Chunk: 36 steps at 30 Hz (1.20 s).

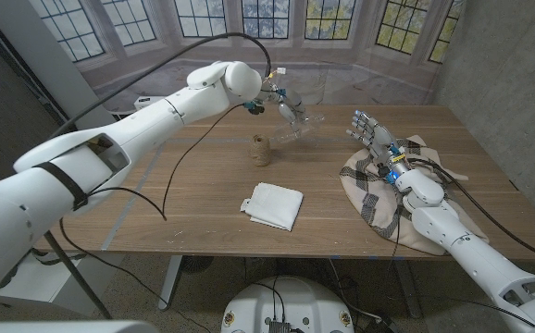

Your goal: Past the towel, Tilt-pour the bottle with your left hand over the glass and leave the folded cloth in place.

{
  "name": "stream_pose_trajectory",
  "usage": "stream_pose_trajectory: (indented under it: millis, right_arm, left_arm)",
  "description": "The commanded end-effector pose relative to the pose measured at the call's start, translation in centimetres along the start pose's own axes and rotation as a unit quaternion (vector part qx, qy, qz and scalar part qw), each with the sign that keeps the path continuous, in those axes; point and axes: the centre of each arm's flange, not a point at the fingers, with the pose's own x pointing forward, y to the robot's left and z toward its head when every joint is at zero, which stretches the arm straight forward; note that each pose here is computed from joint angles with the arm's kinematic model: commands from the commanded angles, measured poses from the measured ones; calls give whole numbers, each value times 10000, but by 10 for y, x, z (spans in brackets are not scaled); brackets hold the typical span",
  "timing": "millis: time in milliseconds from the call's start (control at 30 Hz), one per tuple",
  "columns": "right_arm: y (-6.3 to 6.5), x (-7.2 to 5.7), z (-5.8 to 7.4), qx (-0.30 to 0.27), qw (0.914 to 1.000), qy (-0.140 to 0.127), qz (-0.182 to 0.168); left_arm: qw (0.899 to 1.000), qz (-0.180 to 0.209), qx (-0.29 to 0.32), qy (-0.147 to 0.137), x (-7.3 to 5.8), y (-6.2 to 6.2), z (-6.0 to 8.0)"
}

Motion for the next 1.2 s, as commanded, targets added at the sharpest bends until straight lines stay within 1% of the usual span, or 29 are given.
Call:
stream_pose_trajectory:
  millis: [33, 233, 467, 733, 933, 1067, 1200]
  right_arm:
    - [2, 1, -5, 104, 9999, -62, -53]
    - [2, -2, -8, 153, 9998, -91, -100]
    - [1, -4, -8, 153, 9997, -112, -124]
    - [1, -6, -7, 154, 9997, -115, -135]
    - [1, -7, -7, 158, 9997, -110, -148]
    - [1, -7, -7, 167, 9996, -131, -171]
    - [0, -7, -8, 181, 9995, -141, -199]
  left_arm:
    - [9988, -196, 436, 69, 0, 15, 2]
    - [9972, -360, 641, 138, 2, 19, 5]
    - [9939, -647, 871, 208, 4, 24, 8]
    - [9893, -856, 1150, 278, 4, 29, 9]
    - [9843, -1108, 1337, 322, 11, 31, 9]
    - [9799, -1260, 1508, 355, 16, 35, 10]
    - [9760, -1408, 1614, 397, 23, 37, 11]
